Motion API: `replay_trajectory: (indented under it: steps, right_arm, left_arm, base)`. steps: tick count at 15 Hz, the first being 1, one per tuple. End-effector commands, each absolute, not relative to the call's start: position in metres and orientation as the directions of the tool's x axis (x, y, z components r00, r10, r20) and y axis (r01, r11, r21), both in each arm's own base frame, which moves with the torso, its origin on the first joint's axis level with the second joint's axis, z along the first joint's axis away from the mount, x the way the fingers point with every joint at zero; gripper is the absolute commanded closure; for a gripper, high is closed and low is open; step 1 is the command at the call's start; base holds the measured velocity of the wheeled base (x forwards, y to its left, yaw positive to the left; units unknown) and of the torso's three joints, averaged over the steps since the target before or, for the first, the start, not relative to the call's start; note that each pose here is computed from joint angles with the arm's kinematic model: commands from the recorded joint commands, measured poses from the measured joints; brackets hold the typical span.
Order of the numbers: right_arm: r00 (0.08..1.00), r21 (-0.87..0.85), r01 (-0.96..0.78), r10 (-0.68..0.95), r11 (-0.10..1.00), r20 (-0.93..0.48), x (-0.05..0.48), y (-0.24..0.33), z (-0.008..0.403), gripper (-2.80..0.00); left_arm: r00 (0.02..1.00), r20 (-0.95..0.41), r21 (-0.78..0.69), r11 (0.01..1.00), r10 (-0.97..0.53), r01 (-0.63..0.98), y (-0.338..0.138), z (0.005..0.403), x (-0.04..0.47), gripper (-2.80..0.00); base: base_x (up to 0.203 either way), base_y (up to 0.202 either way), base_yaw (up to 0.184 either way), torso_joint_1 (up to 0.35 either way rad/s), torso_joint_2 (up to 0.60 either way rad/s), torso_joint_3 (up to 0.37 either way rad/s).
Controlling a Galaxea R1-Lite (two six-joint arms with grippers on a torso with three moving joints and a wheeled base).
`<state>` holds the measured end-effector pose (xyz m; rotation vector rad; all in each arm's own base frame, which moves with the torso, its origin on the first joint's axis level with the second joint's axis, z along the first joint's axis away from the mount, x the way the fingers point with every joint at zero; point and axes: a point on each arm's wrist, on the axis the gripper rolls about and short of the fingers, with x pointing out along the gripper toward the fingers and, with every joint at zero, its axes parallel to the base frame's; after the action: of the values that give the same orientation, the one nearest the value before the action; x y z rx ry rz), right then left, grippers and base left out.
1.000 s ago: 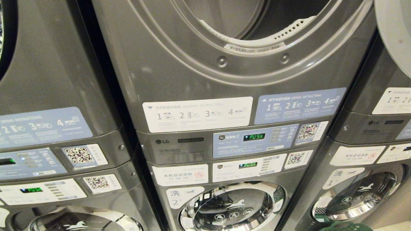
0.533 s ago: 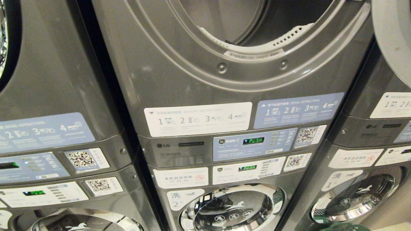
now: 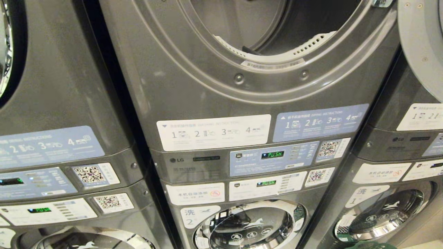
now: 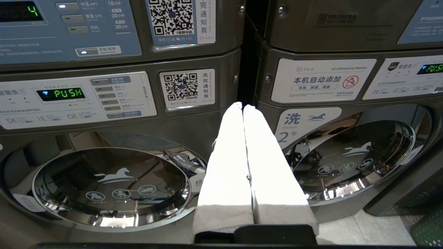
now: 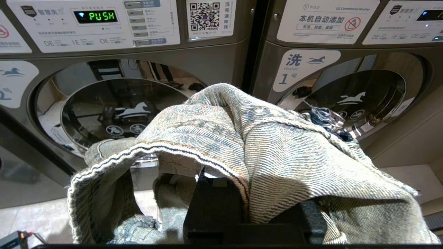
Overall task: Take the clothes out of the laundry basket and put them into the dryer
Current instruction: Put the clothes in the dryer
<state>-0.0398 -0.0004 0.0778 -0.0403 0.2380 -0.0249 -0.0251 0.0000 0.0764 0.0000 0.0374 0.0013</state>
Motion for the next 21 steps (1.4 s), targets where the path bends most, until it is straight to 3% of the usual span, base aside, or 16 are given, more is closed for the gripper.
replay_trajectory:
  steps: [1,21]
  right_arm:
    - [0.971,-0.043,0.021,-0.030,0.999,-0.237,-0.0399,-0.0004,0.0775,0.00]
    - [0.971,-0.042,0.020,-0.029,0.999,-0.237,-0.0399,-0.0005,0.0775,0.00]
  left_arm:
    - [0.999,-0.037,0.000,1.000,0.002,-0.002,0.0000,0.0763,-0.0251,0.00]
    - [0.999,-0.037,0.000,1.000,0.002,-0.002,0.0000,0.0763,-0.0251,0.00]
  base:
    - [0.000,0.000,0.000,0.061,-0.16,-0.080]
    - [0.000,0.000,0.000,0.065,-0.13,-0.062]
